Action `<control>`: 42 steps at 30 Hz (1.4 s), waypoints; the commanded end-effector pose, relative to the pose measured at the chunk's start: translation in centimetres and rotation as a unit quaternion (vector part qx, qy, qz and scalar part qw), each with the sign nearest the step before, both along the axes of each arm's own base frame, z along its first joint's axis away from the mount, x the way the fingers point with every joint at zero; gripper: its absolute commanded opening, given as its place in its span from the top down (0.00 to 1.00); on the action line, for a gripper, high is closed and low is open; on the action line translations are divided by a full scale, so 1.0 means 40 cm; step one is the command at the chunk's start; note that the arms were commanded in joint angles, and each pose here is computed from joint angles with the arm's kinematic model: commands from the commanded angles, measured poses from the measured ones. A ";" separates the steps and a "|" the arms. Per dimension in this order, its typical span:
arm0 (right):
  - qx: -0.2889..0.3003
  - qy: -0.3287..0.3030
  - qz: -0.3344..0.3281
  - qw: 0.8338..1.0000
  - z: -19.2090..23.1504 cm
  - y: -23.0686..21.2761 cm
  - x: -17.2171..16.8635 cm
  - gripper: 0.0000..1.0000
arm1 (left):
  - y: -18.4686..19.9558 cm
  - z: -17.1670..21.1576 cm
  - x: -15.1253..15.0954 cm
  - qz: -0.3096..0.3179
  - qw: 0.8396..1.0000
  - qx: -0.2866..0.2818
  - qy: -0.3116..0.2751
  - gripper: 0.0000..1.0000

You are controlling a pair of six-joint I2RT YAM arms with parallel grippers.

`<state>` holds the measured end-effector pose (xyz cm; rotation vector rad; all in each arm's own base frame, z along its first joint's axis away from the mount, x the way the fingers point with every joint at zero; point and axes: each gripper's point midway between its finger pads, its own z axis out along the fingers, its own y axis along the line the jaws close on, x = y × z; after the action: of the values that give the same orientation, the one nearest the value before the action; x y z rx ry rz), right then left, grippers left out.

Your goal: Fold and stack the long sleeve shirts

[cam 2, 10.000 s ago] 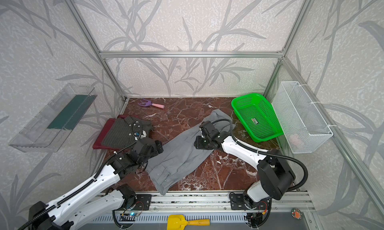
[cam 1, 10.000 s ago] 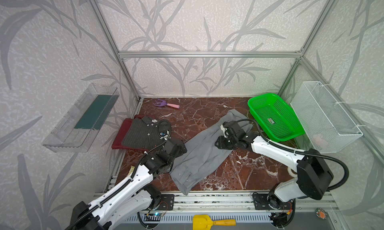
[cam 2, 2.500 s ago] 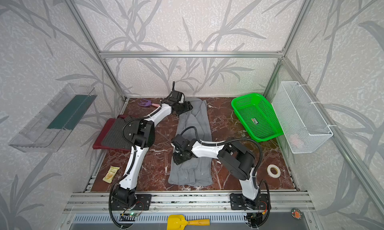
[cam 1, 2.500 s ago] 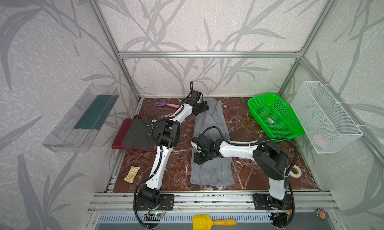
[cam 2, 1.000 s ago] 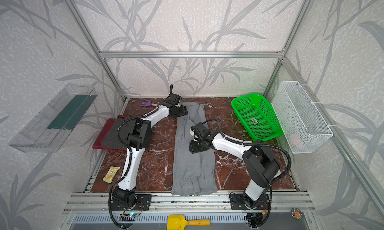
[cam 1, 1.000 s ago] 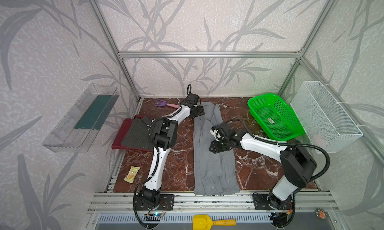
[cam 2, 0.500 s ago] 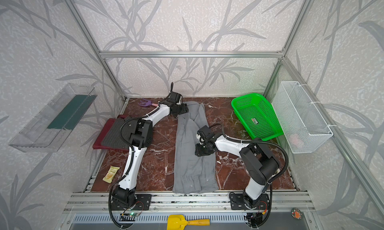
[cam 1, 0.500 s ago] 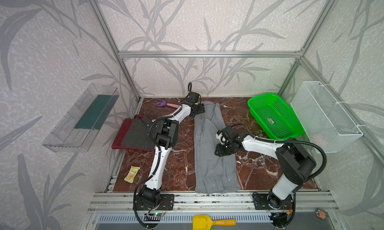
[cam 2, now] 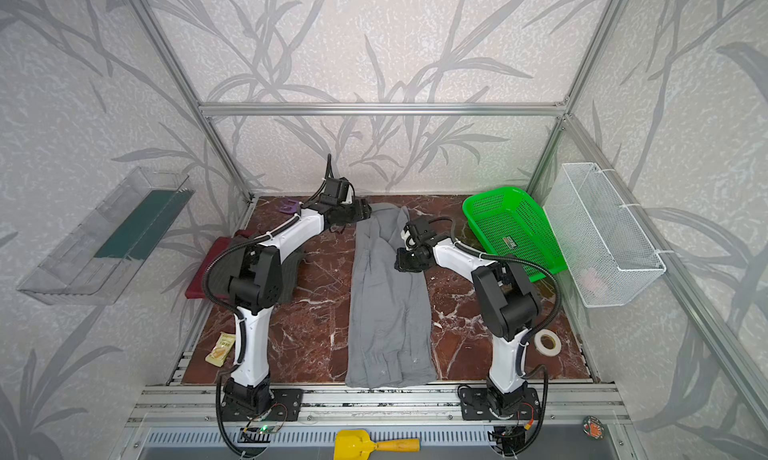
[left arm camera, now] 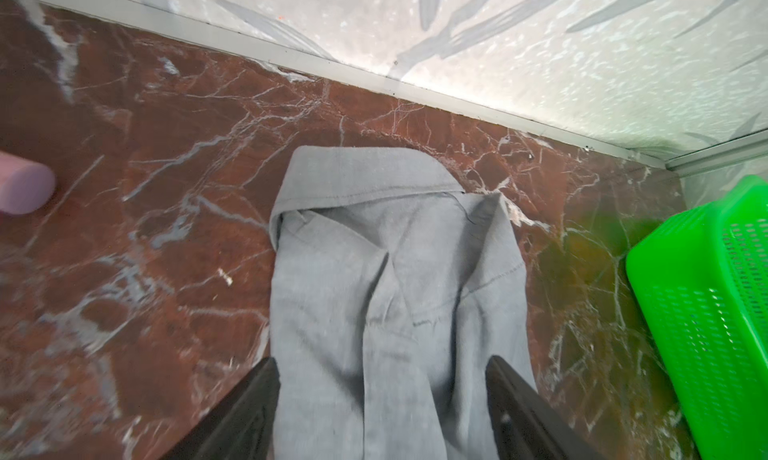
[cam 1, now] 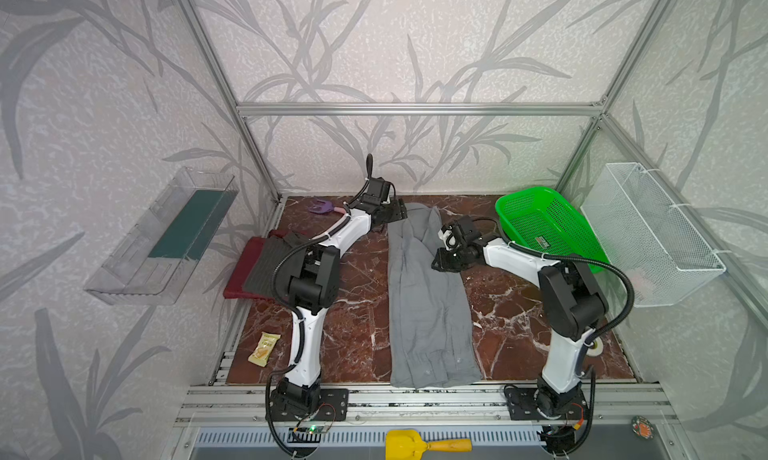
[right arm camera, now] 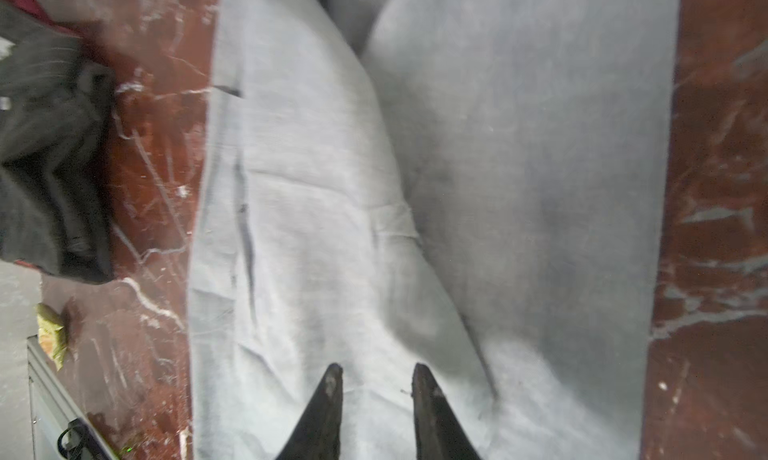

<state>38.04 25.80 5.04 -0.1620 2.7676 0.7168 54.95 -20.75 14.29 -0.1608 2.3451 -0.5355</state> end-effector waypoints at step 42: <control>-0.030 -0.066 -0.007 0.997 0.167 0.026 0.409 0.55 | 0.028 -0.161 -0.648 -0.025 0.995 -0.014 0.097 0.19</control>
<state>55.88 26.35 3.68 -0.0985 2.7544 0.5972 30.86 -19.90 8.01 -0.1827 2.5240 -0.6131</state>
